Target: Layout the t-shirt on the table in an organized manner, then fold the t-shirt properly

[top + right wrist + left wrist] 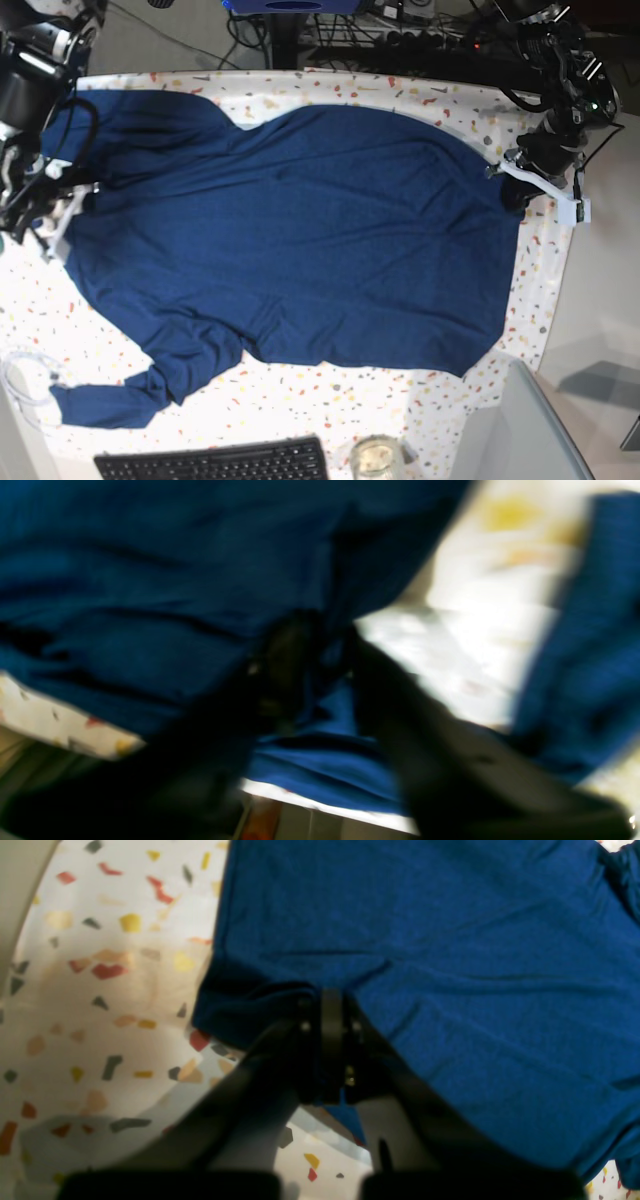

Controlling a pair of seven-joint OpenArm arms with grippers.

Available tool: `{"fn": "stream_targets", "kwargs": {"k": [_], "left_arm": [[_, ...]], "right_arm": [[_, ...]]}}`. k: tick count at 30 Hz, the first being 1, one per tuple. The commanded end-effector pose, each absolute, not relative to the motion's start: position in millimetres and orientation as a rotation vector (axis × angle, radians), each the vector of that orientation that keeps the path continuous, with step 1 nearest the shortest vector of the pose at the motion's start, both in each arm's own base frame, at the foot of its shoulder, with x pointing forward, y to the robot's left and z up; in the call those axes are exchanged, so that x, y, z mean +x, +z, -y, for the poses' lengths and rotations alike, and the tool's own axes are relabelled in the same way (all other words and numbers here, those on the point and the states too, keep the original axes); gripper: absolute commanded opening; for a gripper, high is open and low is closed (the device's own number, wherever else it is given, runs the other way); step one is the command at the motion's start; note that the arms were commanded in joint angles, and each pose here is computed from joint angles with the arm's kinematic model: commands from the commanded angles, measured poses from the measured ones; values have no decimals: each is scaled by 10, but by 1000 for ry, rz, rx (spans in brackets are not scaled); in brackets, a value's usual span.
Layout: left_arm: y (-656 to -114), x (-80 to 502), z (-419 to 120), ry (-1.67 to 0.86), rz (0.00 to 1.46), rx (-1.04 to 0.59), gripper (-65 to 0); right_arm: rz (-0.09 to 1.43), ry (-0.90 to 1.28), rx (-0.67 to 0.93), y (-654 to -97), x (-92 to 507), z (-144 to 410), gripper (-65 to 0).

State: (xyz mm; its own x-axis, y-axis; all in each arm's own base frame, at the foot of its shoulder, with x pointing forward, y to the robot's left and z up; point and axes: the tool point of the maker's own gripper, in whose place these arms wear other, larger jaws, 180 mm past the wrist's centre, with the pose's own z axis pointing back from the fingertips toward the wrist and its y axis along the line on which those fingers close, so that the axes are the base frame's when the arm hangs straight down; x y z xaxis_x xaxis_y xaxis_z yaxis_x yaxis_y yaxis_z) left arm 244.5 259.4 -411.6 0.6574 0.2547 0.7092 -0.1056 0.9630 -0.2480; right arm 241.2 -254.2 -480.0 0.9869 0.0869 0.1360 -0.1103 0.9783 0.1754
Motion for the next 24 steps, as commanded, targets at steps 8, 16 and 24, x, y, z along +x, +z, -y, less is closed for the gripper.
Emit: {"fn": "stream_targets", "kwargs": {"k": [8, 16, 24], "left_arm": [[-4063, 2409, -2673, 194, 845, -171, -650], [-4114, 2328, -2655, 200, 827, -175, -650], [-4140, 2278, -2660, 200, 815, -172, -650]], "right_arm": [[442, 102, -70, -4078, 2576, 3219, -140], [495, -45, -91, -4413, 2619, 3627, -141], [484, -50, -85, -4712, 2680, 3803, -141]]}}
